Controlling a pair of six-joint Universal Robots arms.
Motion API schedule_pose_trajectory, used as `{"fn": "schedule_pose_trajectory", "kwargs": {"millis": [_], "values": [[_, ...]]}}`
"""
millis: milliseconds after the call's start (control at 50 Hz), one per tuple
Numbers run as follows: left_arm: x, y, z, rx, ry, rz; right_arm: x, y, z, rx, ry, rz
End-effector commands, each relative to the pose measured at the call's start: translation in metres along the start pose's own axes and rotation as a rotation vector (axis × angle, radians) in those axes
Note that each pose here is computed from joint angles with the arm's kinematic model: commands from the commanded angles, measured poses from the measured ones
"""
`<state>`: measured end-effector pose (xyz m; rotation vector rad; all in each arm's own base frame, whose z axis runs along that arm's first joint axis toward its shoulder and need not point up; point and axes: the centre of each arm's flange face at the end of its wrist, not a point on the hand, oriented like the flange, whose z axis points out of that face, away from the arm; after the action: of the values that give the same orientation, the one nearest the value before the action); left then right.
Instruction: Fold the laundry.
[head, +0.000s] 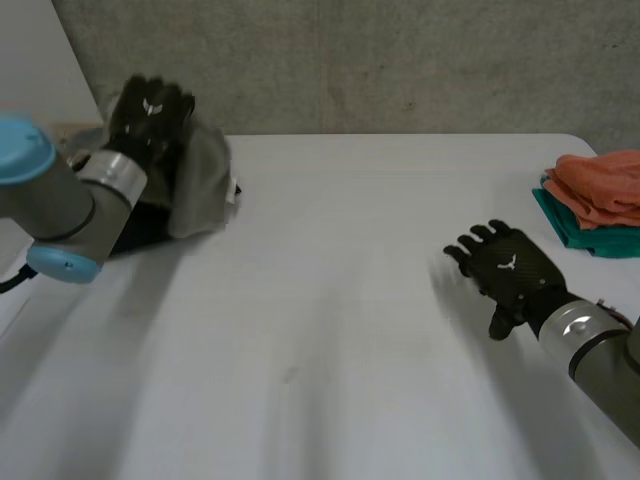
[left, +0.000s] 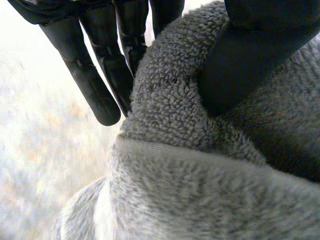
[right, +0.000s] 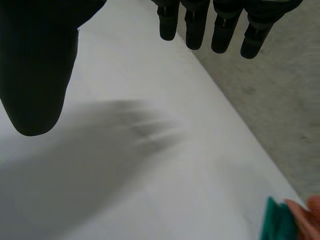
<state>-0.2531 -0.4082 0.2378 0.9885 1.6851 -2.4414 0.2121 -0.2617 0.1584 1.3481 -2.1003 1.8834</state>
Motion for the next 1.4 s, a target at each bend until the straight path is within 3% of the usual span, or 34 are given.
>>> {"fn": "schedule_pose_trajectory", "kwargs": {"millis": [20, 60, 80, 160, 220, 300, 460, 520, 640, 740, 880, 1080, 1400], "values": [[0.046, -0.122, -0.049, 0.141, 0.136, -0.462, 0.019, -0.018, -0.007, 0.028, 0.107, 0.042], [0.065, -0.125, -0.058, 0.119, 0.183, -0.522, 0.024, -0.024, -0.009, 0.046, 0.127, 0.075], [0.091, -0.123, -0.065, 0.088, 0.238, -0.545, 0.026, -0.026, -0.01, 0.051, 0.133, 0.087], [0.157, -0.094, -0.08, -0.047, 0.341, -0.536, 0.032, -0.032, -0.012, 0.069, 0.15, 0.132], [0.189, -0.066, -0.084, -0.164, 0.337, -0.494, 0.033, -0.032, -0.013, 0.072, 0.153, 0.154], [0.206, -0.06, -0.092, -0.225, 0.338, -0.467, 0.031, -0.03, -0.013, 0.059, 0.153, 0.162], [0.185, -0.094, -0.096, -0.168, 0.317, -0.47, 0.033, -0.029, -0.013, 0.034, 0.144, 0.175], [0.156, -0.115, -0.106, -0.131, 0.284, -0.469, 0.033, -0.034, -0.018, -0.022, 0.105, 0.201], [0.117, -0.108, -0.109, -0.154, 0.198, -0.451, 0.029, -0.042, -0.033, -0.157, 0.005, 0.311], [0.118, -0.085, -0.11, -0.217, 0.196, -0.386, 0.02, -0.044, -0.032, -0.196, -0.046, 0.474], [0.139, -0.034, -0.107, -0.328, 0.251, -0.195, -0.02, -0.038, -0.008, -0.193, -0.13, 0.652], [0.155, 0.013, -0.091, -0.384, 0.262, -0.156, -0.07, -0.038, 0.013, -0.095, -0.149, 0.568], [0.186, 0.032, -0.066, -0.267, 0.385, -0.248, -0.072, -0.031, 0.024, -0.06, -0.024, 0.335]]}}
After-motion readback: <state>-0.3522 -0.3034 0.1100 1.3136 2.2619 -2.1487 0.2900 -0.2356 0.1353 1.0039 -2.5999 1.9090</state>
